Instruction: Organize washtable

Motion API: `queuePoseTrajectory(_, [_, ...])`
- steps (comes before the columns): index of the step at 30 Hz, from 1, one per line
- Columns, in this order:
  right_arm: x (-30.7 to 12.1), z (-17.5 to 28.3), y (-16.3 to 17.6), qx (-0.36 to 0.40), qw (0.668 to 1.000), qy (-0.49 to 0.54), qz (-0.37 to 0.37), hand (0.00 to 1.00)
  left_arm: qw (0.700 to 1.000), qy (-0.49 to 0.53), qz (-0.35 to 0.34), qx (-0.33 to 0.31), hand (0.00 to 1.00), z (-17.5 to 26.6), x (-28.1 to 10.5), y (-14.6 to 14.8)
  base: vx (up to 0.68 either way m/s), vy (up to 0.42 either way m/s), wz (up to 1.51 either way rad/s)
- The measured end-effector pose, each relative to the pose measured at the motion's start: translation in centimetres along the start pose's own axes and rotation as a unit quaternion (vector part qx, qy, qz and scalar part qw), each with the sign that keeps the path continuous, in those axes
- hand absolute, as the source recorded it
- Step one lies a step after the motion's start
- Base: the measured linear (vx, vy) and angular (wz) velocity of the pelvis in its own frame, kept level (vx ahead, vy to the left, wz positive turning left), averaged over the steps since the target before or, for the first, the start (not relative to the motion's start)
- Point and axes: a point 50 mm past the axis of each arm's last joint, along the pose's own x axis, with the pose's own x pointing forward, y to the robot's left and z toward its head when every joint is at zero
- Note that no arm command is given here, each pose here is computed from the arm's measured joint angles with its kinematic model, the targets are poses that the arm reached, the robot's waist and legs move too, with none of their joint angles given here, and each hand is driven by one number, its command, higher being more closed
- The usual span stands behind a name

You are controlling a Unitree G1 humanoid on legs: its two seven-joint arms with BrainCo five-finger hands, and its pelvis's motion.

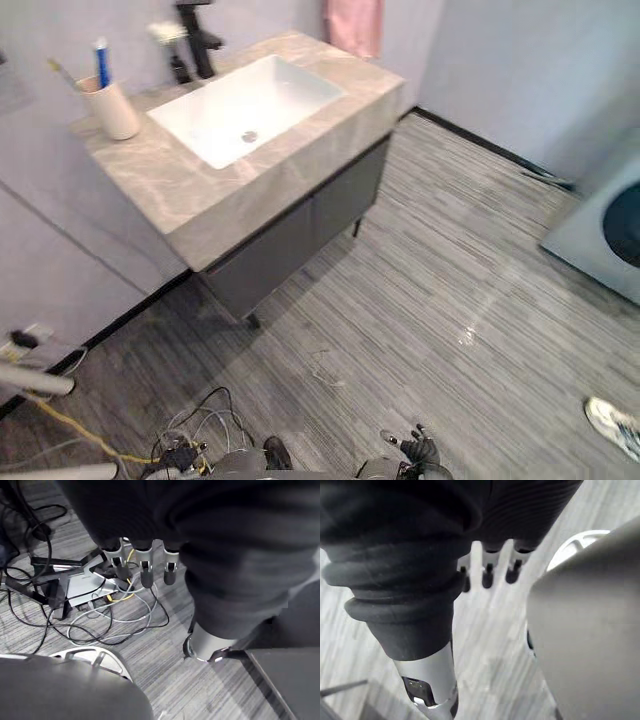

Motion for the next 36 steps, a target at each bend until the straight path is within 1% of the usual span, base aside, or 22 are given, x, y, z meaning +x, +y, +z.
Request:
queuePoseTrajectory(2, [0.1,0.3,-0.7,-0.005,1.000,0.000,-0.009,0.00,1.000,0.011,-0.012,-0.013,0.00,-0.7,-0.3,-1.1,-0.09,-0.080,-1.36])
queuePoseTrajectory(3, [0.0,-0.2,-0.9,-0.012,1.000,0.009,-0.011,0.00,1.000,0.001,-0.014,-0.017,0.00,-0.1,-0.2,-1.2,0.02,-0.098,-1.23])
queuePoseTrajectory(4, [0.0,-0.6,-0.3,-0.025,1.000,0.019,-0.001,0.00,1.000,-0.007,-0.006,-0.007,0.00,0.5,0.1,-0.4,0.05,-0.078,-1.14])
queuePoseTrajectory(6, [0.0,-0.7,0.6,-0.034,0.999,0.023,0.012,0.00,1.000,-0.011,-0.015,-0.005,0.00,0.9,0.1,-0.9,0.01,-0.142,-1.09])
queuePoseTrajectory(9, [0.0,-0.6,0.8,-0.033,0.999,0.021,0.014,0.00,1.000,-0.013,-0.019,0.000,0.00,1.0,0.1,-1.2,0.02,-0.094,-0.87])
queuePoseTrajectory(12, [0.0,-0.6,1.0,-0.044,0.999,0.019,0.020,0.00,0.999,-0.011,-0.024,-0.019,0.00,0.7,-0.1,-1.6,-0.02,-0.038,-1.53])
queuePoseTrajectory(15, [0.5,1.0,0.4,-0.053,0.999,0.001,0.013,0.00,0.998,-0.016,-0.039,-0.036,0.00,0.9,-0.2,-2.6,0.03,0.189,-1.93])
queuePoseTrajectory(19, [0.6,1.2,0.7,-0.052,0.998,-0.003,0.020,0.00,0.998,-0.033,-0.036,-0.038,0.00,1.6,-0.1,-2.0,-0.04,0.278,-1.98])
queuePoseTrajectory(23, [0.3,0.7,1.4,-0.034,0.999,-0.004,0.034,0.00,0.999,-0.027,-0.012,-0.030,0.00,1.1,-0.1,-0.4,0.03,0.289,-1.80])
queuePoseTrajectory(27, [-0.1,0.2,2.1,-0.022,0.999,-0.009,0.042,0.00,0.999,-0.004,0.008,-0.035,0.00,-0.6,-0.5,0.8,0.01,0.372,-2.08])
queuePoseTrajectory(30, [0.0,0.9,2.1,-0.022,0.999,-0.023,0.043,0.00,1.000,-0.001,0.006,-0.005,0.00,-1.0,-0.6,0.7,0.02,0.309,-2.18])
queuePoseTrajectory(33, [0.1,1.4,1.4,-0.028,0.998,-0.031,0.040,0.00,1.000,0.014,-0.002,-0.007,0.00,-2.0,-1.0,-0.1,-0.01,0.247,-2.45])
queuePoseTrajectory(35, [0.2,1.6,2.5,-0.015,0.998,-0.030,0.048,0.00,1.000,-0.017,0.002,0.006,0.00,-0.1,-0.4,0.7,-0.13,0.068,-1.85])
queuePoseTrajectory(36, [0.3,1.8,1.7,-0.012,0.999,-0.028,0.040,0.00,1.000,-0.024,-0.002,0.011,0.00,0.2,-0.3,0.4,-0.03,0.005,-2.08])
